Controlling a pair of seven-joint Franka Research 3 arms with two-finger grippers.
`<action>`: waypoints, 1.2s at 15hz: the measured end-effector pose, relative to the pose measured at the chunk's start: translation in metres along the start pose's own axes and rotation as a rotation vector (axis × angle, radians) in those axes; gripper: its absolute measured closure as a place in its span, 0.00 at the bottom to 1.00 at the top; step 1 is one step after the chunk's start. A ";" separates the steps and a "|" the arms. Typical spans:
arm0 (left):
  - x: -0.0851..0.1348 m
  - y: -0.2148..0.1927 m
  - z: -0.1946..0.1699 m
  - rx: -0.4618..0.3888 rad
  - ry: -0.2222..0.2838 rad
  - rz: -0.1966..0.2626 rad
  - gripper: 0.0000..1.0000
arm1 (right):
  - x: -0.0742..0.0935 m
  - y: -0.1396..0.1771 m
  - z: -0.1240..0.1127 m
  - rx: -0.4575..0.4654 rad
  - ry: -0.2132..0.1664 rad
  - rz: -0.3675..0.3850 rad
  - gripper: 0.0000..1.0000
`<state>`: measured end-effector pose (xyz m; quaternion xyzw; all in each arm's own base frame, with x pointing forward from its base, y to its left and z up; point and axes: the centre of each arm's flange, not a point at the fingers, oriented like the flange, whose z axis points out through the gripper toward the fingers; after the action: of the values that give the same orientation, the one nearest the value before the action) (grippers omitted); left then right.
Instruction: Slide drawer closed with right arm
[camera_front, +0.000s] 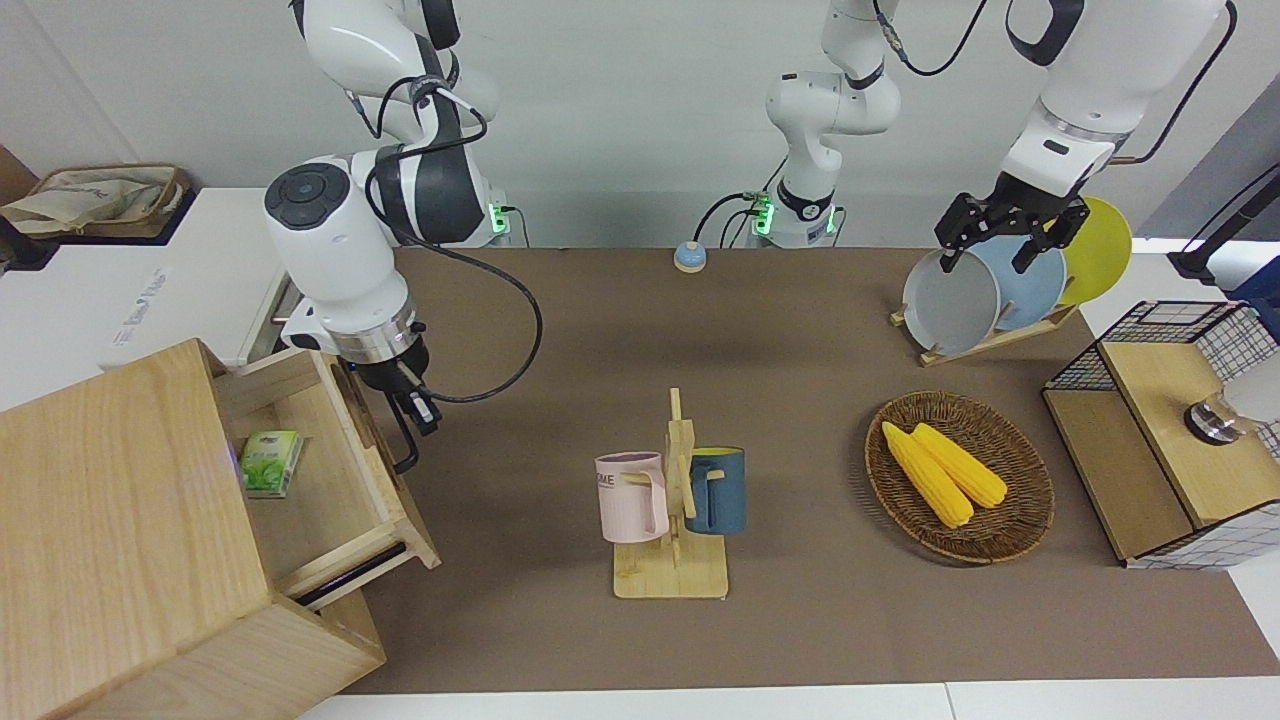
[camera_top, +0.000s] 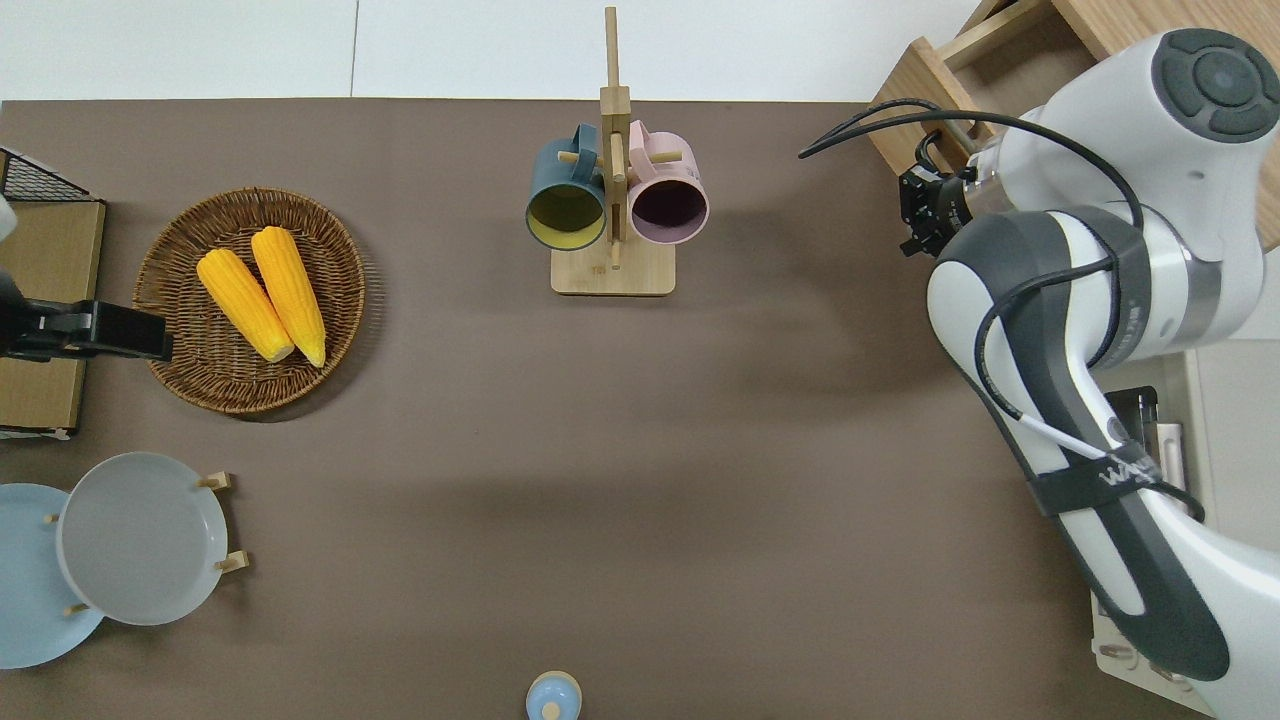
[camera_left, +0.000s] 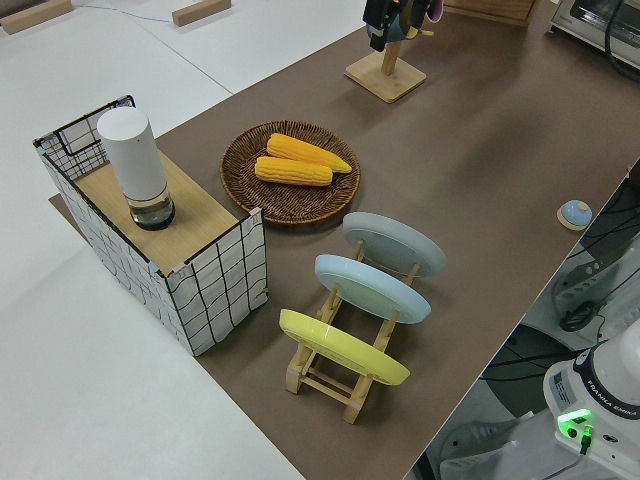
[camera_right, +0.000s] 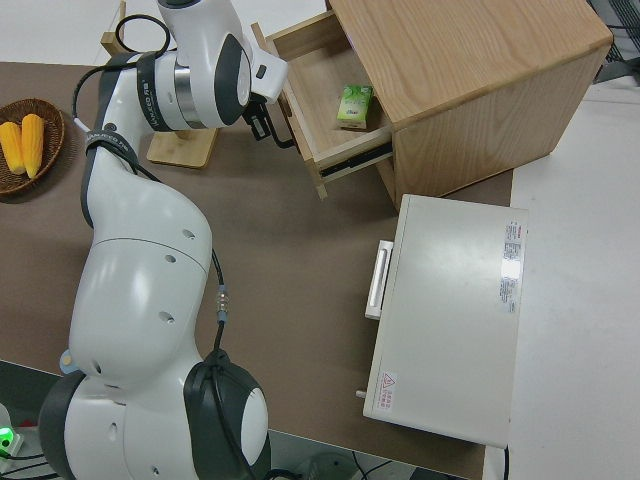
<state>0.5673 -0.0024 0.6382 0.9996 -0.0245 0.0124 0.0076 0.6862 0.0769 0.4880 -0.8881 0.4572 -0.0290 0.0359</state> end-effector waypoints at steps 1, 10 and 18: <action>0.000 0.000 0.000 0.000 0.000 0.000 0.00 | 0.007 0.004 0.000 0.000 0.000 -0.007 0.99; 0.000 0.000 0.000 0.000 0.000 0.000 0.01 | 0.065 0.041 -0.002 0.012 -0.017 -0.062 0.99; 0.000 0.000 0.000 0.000 0.000 0.000 0.00 | 0.100 0.070 -0.004 0.036 -0.054 -0.109 0.99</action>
<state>0.5673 -0.0024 0.6382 0.9996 -0.0245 0.0124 0.0076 0.6869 -0.0456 0.4874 -0.9115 0.4063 -0.0151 0.0625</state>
